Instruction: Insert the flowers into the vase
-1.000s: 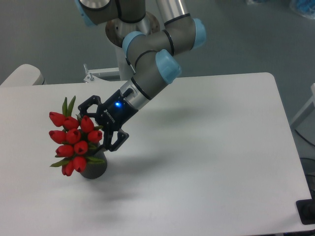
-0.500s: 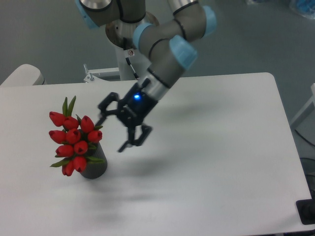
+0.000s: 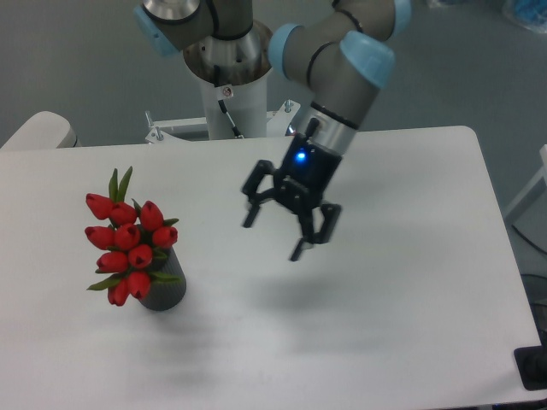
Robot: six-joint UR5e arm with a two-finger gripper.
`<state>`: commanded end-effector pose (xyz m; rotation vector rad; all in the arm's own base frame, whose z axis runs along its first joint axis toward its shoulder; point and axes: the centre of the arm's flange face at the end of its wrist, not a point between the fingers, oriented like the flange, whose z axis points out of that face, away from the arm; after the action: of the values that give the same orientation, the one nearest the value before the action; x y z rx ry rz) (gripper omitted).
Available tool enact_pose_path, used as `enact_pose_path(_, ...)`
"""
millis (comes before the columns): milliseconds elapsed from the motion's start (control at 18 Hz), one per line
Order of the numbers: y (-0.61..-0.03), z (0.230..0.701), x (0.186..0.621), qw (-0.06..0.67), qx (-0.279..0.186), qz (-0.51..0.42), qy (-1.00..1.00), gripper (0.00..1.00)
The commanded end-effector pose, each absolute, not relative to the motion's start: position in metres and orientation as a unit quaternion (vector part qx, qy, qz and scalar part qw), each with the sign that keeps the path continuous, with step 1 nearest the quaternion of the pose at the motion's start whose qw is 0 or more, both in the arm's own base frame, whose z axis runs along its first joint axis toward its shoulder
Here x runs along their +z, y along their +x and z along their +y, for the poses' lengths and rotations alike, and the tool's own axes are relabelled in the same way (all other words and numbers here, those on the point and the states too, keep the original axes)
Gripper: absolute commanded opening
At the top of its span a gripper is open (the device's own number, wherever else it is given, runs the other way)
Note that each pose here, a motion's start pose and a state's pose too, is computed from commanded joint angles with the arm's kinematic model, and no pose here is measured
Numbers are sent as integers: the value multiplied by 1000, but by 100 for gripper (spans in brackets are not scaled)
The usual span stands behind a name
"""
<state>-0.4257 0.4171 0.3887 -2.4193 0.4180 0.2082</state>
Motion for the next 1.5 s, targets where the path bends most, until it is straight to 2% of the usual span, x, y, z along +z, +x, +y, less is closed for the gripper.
enact_pose_path(222, -462, 406, 405, 278, 108, 189, -936, 100)
enact_pose_path(389, -481, 395, 438, 248, 129, 187, -942, 100)
enact_pose_path(556, -488, 395, 475, 228, 110, 219, -942, 100)
enact_pose_path(778, -506, 373, 482, 125, 103, 284, -945, 100)
enact_pose_path(1500, -511, 383, 489, 125, 115, 301, -938, 100)
